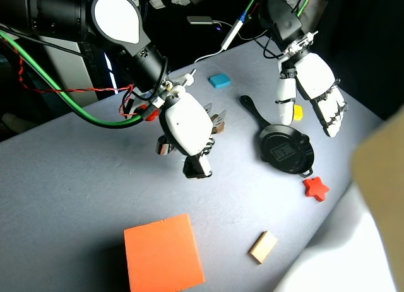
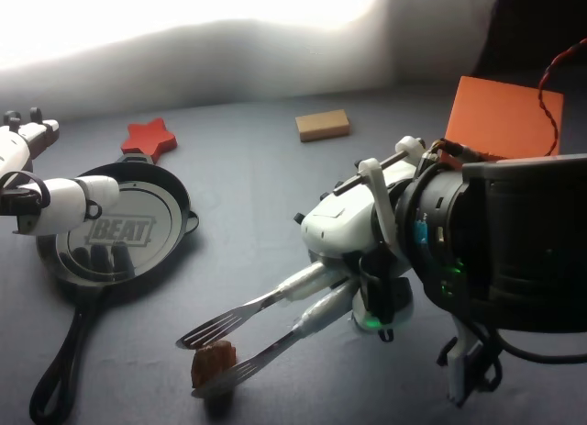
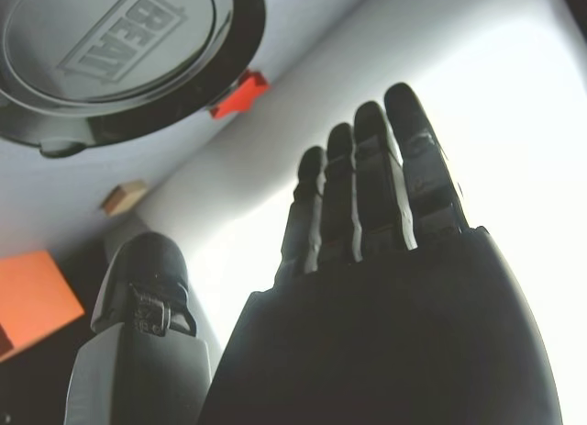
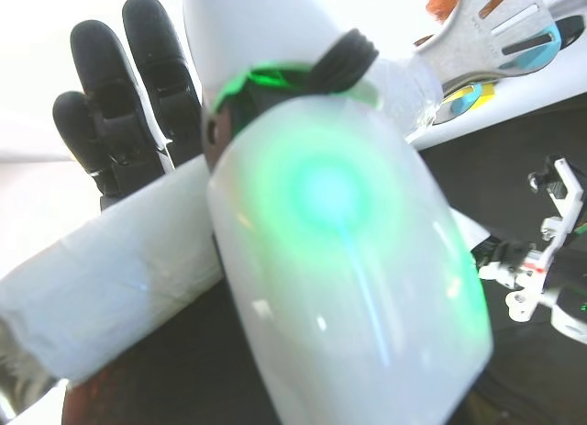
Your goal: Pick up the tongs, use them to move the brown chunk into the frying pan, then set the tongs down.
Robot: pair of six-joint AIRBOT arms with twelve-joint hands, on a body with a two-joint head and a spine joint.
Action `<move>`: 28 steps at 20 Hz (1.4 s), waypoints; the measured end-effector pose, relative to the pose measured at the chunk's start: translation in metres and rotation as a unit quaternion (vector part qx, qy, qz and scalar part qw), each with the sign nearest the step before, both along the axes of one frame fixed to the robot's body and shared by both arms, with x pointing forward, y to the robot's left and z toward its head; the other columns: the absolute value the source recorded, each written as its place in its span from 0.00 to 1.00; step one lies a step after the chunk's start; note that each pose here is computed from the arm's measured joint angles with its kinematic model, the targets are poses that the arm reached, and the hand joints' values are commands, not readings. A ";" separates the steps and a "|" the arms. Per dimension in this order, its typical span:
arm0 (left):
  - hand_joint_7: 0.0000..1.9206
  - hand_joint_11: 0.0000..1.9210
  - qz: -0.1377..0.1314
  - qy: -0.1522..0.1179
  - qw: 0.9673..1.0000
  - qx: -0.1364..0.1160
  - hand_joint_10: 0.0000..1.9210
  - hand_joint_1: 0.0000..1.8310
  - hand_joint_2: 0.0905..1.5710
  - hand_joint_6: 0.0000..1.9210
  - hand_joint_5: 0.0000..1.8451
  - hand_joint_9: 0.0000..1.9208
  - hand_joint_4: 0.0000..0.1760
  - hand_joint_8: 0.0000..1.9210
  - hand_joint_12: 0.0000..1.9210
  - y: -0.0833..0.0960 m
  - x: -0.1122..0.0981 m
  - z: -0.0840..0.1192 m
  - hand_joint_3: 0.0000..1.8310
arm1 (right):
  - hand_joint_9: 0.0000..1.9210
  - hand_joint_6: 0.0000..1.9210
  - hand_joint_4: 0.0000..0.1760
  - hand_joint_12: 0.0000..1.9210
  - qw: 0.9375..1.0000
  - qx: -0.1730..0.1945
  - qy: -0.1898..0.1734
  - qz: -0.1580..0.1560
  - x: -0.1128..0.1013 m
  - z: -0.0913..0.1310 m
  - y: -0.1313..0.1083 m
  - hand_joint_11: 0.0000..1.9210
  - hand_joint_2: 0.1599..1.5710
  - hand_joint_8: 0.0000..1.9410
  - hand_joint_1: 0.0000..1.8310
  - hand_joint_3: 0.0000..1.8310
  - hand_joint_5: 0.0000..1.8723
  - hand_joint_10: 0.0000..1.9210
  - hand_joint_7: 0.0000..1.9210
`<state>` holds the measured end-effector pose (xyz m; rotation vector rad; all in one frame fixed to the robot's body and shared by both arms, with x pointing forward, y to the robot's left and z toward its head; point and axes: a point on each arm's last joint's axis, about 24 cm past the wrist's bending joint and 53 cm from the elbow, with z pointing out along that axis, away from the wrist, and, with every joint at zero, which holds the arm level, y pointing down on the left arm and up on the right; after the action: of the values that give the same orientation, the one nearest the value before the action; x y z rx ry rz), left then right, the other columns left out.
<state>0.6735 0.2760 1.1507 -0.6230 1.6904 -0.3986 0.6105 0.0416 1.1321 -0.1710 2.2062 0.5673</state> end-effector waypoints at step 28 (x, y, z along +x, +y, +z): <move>0.07 0.00 0.000 0.000 1.000 0.000 0.00 0.00 0.77 0.00 0.05 0.08 0.02 0.00 0.29 -0.001 0.000 0.000 0.00 | 0.46 0.69 0.00 0.71 0.999 -0.023 0.013 -0.024 0.011 -0.025 -0.021 0.15 0.76 0.01 0.59 0.00 0.40 0.02 0.49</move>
<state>0.6736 0.2753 1.1506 -0.6223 1.6899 -0.3990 0.6212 0.0201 1.1070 -0.1345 2.2437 0.4954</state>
